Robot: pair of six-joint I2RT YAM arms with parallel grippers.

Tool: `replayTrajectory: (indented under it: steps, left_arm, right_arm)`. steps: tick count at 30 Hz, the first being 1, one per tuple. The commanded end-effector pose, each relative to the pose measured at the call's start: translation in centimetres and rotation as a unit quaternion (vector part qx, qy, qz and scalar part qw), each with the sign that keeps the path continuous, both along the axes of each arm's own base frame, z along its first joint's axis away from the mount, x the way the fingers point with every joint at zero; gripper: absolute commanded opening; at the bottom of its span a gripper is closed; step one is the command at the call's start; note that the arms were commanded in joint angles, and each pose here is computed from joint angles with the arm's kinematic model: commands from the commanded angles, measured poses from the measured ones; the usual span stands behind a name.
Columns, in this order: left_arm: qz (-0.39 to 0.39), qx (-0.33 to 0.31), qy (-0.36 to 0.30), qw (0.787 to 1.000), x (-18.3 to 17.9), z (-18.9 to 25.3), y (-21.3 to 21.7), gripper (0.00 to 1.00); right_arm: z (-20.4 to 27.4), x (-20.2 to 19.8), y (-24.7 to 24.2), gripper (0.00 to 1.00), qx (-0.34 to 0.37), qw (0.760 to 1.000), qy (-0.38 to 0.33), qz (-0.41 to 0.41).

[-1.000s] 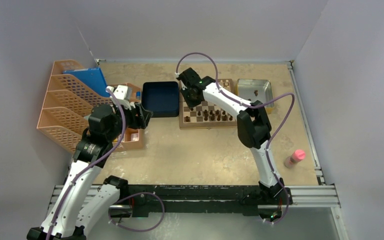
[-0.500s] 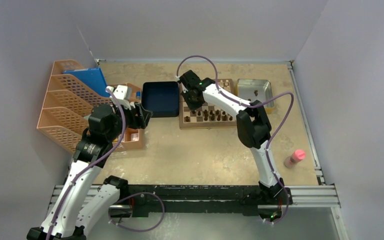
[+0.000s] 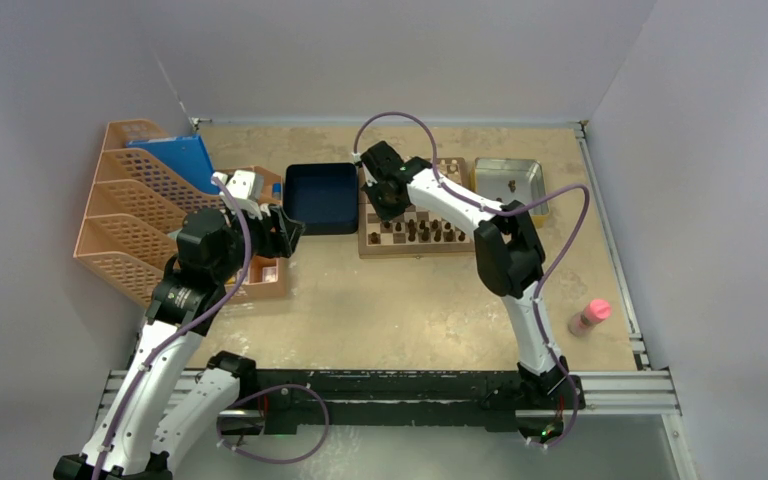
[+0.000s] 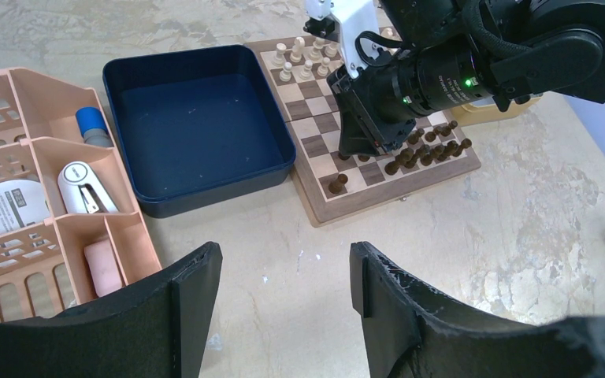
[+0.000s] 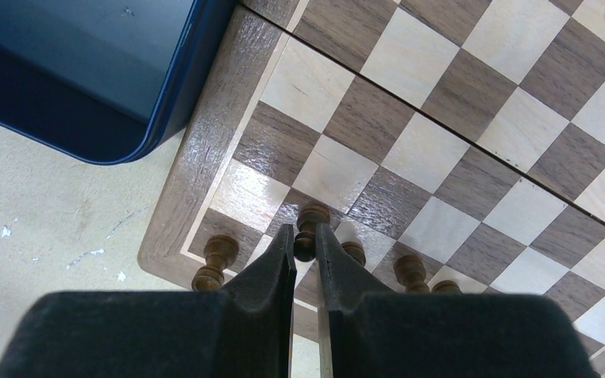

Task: Set up the chess pieces on the board
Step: Place the chess piece on the chessboard.

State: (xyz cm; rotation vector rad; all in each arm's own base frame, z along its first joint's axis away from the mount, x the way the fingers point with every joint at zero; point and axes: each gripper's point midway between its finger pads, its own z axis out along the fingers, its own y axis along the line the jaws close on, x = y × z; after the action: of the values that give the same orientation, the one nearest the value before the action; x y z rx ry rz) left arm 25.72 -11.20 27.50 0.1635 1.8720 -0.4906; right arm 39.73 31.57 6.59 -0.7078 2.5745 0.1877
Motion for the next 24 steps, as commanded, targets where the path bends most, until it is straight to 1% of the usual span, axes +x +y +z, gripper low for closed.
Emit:
replayTrajectory:
  steps: [1, 14, 18, 24]
  left_arm:
    - [0.001, 0.000, -0.031, 1.000, 0.12, 1.63, 0.18, 0.61]
    - [0.002, -0.001, -0.031, 1.000, 0.07, 1.62, 0.18, 0.61]
    - [0.002, 0.000, -0.030, 1.000, 0.07, 1.58, 0.18, 0.61]
    - [0.004, 0.000, -0.030, 1.000, 0.09, 1.56, 0.26, 0.61]
  right_arm:
    - [-0.42, -2.02, -0.34, 0.01, -0.010, 0.999, 0.028, 0.015]
    - [0.00, -2.52, -0.19, 0.02, -0.002, 1.000, 0.024, 0.018]
    - [-0.27, -2.24, -0.24, 0.07, -0.006, 1.000, 0.021, 0.016]
    - [-0.15, -2.00, 0.06, 0.21, -0.001, 1.000, 0.018, 0.015]
